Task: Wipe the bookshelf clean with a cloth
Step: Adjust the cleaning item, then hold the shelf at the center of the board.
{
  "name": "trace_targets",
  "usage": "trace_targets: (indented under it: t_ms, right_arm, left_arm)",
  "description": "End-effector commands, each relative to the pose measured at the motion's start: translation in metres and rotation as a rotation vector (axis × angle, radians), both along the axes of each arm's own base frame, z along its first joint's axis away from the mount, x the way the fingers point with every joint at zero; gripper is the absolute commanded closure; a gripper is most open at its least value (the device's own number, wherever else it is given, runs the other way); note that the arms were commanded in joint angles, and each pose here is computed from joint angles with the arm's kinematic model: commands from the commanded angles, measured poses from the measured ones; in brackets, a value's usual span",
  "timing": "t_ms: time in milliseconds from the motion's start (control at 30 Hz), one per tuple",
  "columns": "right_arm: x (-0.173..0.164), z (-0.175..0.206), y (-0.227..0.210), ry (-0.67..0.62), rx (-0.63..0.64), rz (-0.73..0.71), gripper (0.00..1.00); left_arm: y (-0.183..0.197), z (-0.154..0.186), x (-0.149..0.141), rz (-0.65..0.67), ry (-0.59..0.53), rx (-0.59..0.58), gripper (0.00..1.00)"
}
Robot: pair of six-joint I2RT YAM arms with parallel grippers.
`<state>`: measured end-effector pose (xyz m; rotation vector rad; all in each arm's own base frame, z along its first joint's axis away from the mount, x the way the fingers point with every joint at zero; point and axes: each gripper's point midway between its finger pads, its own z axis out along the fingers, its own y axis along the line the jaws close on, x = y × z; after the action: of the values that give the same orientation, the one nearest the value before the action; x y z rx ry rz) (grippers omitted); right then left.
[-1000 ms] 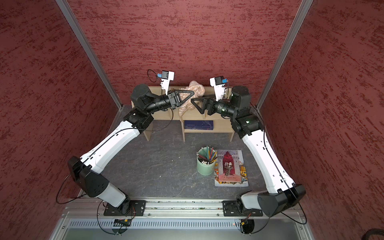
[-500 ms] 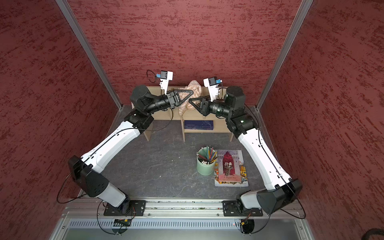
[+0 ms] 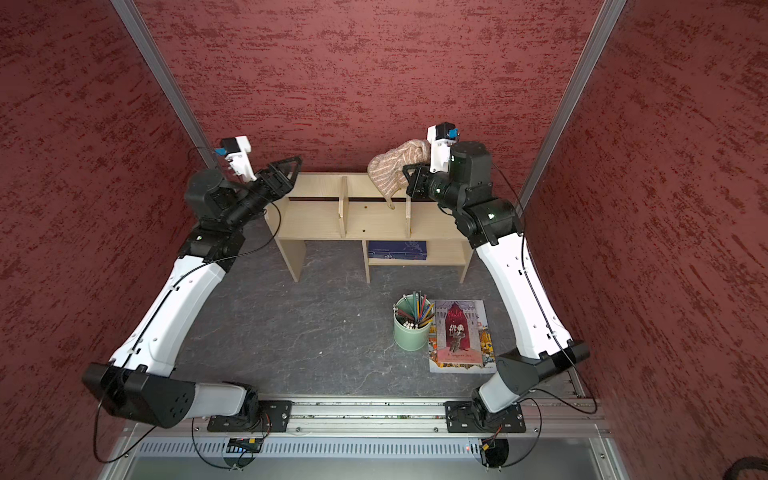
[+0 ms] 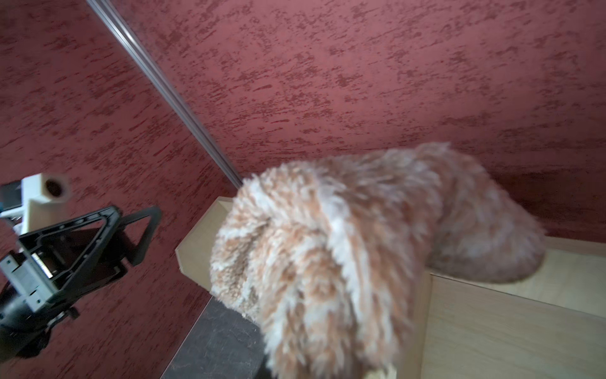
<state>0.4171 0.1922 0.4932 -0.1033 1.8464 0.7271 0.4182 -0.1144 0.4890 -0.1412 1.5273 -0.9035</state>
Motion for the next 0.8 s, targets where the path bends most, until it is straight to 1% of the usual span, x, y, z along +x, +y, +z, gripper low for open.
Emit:
trace_targets:
  t_ms: [0,33,67,100,133,233,333,400,500,567,633,700,767]
  right_arm:
    - [0.017,-0.042,-0.029,0.196,-0.074,-0.138,1.0]
    - [0.023,-0.046,-0.037,0.223,-0.084,-0.173,1.0]
    - [0.028,-0.047,-0.045,0.233,-0.085,-0.199,1.0]
    - [0.03,-0.048,-0.053,0.244,-0.084,-0.222,1.0]
    - [0.033,-0.05,-0.064,0.252,-0.082,-0.25,1.0]
    - [0.038,-0.057,-0.094,0.273,-0.104,-0.343,1.0]
    - [0.042,-0.063,-0.12,0.29,-0.108,-0.405,1.0]
    - [0.044,-0.06,-0.124,0.268,-0.113,-0.401,1.0]
    - [0.049,-0.056,-0.118,0.234,-0.128,-0.351,1.0]
    - [0.053,-0.055,-0.108,0.227,-0.11,-0.301,1.0]
    - [0.056,-0.054,-0.097,0.226,-0.073,-0.25,1.0]
    - [0.059,-0.049,-0.086,0.211,-0.031,-0.198,1.0]
    - [0.06,-0.044,-0.076,0.193,0.018,-0.159,1.0]
  left_arm:
    - [0.051,-0.025,-0.003,0.236,0.072,0.118,0.26]
    - [0.071,-0.036,-0.003,0.336,0.102,0.18,0.25]
    - [0.084,-0.047,-0.002,0.388,0.135,0.205,0.24]
    - [0.096,-0.058,0.0,0.423,0.17,0.216,0.23]
    - [0.104,-0.071,0.003,0.43,0.204,0.213,0.23]
    - [0.102,-0.102,0.013,0.366,0.259,0.18,0.22]
    - [0.093,-0.116,0.02,0.304,0.249,0.169,0.22]
    - [0.089,-0.119,0.023,0.283,0.234,0.171,0.21]
    - [0.083,-0.122,0.028,0.253,0.223,0.19,0.22]
    - [0.082,-0.125,0.031,0.247,0.226,0.196,0.25]
    - [0.08,-0.132,0.034,0.241,0.238,0.199,0.33]
    - [0.078,-0.137,0.037,0.234,0.249,0.206,0.43]
    - [0.075,-0.14,0.037,0.228,0.246,0.218,0.5]
